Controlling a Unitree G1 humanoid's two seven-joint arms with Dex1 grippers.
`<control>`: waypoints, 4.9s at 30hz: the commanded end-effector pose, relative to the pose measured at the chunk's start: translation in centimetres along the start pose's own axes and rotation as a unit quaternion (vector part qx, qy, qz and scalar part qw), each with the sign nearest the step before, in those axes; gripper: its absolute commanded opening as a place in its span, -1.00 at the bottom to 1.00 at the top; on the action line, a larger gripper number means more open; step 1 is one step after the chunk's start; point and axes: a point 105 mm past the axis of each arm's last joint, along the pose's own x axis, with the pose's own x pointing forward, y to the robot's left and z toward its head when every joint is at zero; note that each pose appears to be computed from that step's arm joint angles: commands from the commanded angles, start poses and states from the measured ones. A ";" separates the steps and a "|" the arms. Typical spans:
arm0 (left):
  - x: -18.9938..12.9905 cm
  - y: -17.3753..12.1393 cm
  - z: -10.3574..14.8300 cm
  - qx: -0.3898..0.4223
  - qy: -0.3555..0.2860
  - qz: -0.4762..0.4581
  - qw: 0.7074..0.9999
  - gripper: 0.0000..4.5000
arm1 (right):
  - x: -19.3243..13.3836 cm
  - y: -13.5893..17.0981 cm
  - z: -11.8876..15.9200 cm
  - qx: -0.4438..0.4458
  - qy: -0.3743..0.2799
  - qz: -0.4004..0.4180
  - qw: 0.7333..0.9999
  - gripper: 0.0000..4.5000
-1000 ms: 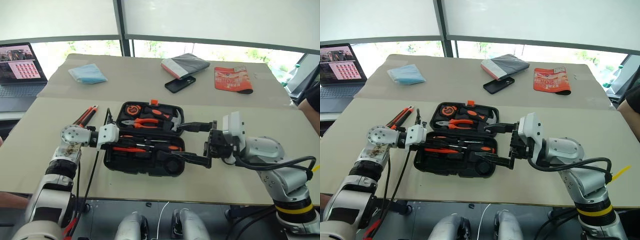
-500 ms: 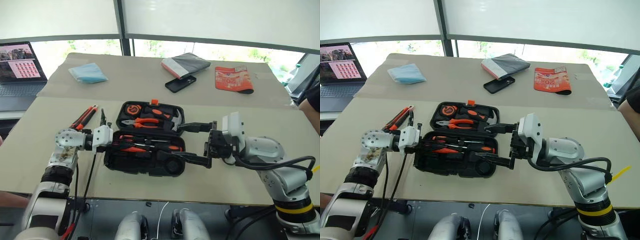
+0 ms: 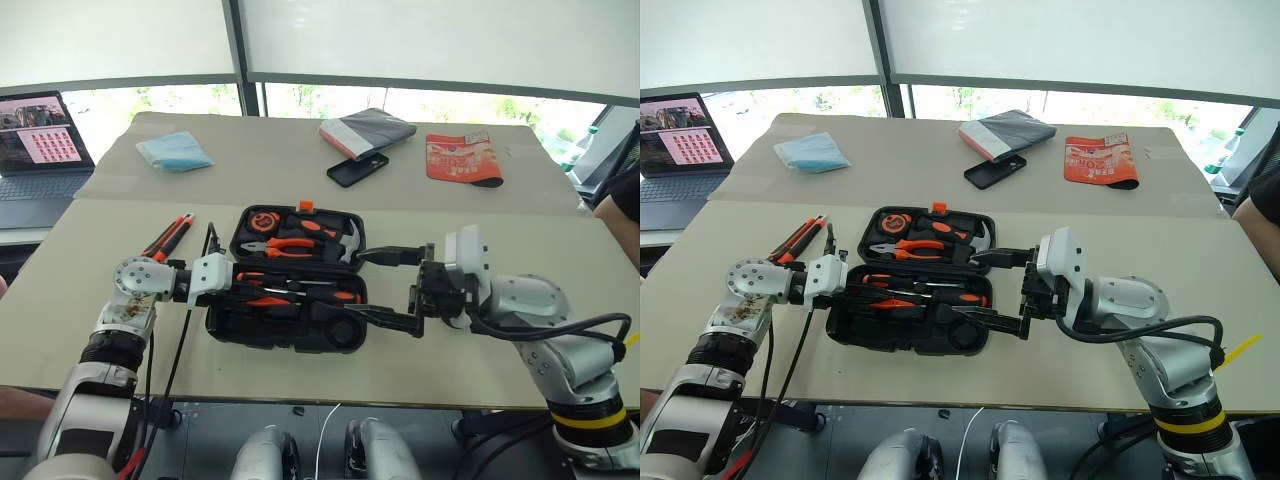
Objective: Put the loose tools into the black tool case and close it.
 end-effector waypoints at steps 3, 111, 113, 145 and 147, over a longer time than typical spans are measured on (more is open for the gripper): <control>0.6 -1.5 -2.6 -0.040 0.055 -0.026 0.997 -0.97 | -0.2 -0.2 0.8 -0.022 -0.014 -0.002 1.000 1.00; 0.9 -3.1 2.9 0.068 0.106 -0.181 0.975 -0.23 | -5.2 3.1 0.0 -0.041 0.010 -0.015 0.999 1.00; 0.9 -2.8 2.6 0.062 0.117 -0.176 0.975 -0.23 | -5.2 3.1 0.0 -0.042 0.009 -0.018 0.999 1.00; 0.8 -0.9 8.5 0.042 -0.089 -0.125 0.987 0.25 | -4.8 1.1 -1.4 -0.030 -0.011 -0.055 0.998 1.00; 1.3 -1.3 8.0 0.038 -0.082 -0.127 0.988 -0.04 | -4.7 1.2 -1.6 -0.028 -0.014 -0.057 0.998 1.00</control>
